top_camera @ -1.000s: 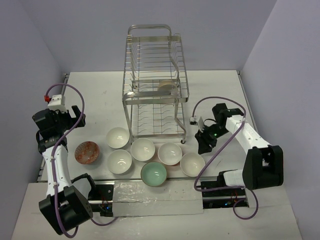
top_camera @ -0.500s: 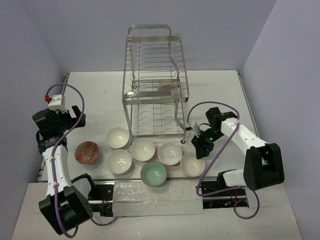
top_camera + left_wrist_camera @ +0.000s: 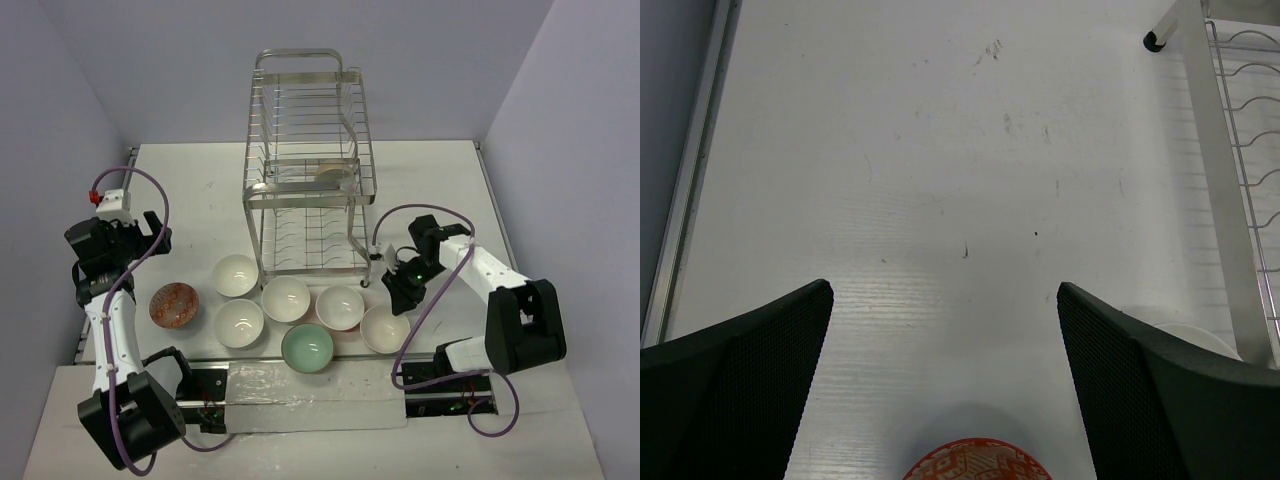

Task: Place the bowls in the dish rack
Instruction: Pick up the bowl from the center of the board.

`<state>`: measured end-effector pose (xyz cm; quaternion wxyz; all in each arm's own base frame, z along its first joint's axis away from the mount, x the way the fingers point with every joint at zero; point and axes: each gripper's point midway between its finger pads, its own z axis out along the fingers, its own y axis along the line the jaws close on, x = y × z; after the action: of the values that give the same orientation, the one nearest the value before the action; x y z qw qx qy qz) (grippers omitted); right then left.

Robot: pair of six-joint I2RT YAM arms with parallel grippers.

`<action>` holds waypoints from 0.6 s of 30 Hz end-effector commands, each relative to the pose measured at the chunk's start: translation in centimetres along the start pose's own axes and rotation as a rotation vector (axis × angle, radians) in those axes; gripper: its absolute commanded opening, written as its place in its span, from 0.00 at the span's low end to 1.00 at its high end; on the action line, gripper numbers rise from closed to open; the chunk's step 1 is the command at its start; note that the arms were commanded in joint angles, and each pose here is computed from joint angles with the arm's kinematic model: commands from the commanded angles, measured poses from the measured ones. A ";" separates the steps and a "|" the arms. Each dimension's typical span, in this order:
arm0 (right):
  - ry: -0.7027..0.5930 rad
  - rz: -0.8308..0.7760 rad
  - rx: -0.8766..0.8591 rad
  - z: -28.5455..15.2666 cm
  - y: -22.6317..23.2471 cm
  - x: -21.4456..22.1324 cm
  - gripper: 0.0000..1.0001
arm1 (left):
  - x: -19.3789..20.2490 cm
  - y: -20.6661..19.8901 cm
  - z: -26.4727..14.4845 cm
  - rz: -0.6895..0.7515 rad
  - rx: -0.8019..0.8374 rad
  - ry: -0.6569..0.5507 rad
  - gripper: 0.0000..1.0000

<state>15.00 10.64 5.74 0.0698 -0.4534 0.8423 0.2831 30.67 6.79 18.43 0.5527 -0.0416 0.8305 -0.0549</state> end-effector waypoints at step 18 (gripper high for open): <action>-0.012 -0.010 0.073 -0.4 -1.3 -1.1 0.04 | -0.5 -0.3 -0.2 0.029 0.015 -0.025 0.99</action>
<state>15.79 10.44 5.41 0.0754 -0.4447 0.8527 0.2635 30.66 6.79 18.43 0.5526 -0.0415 0.8306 -0.0548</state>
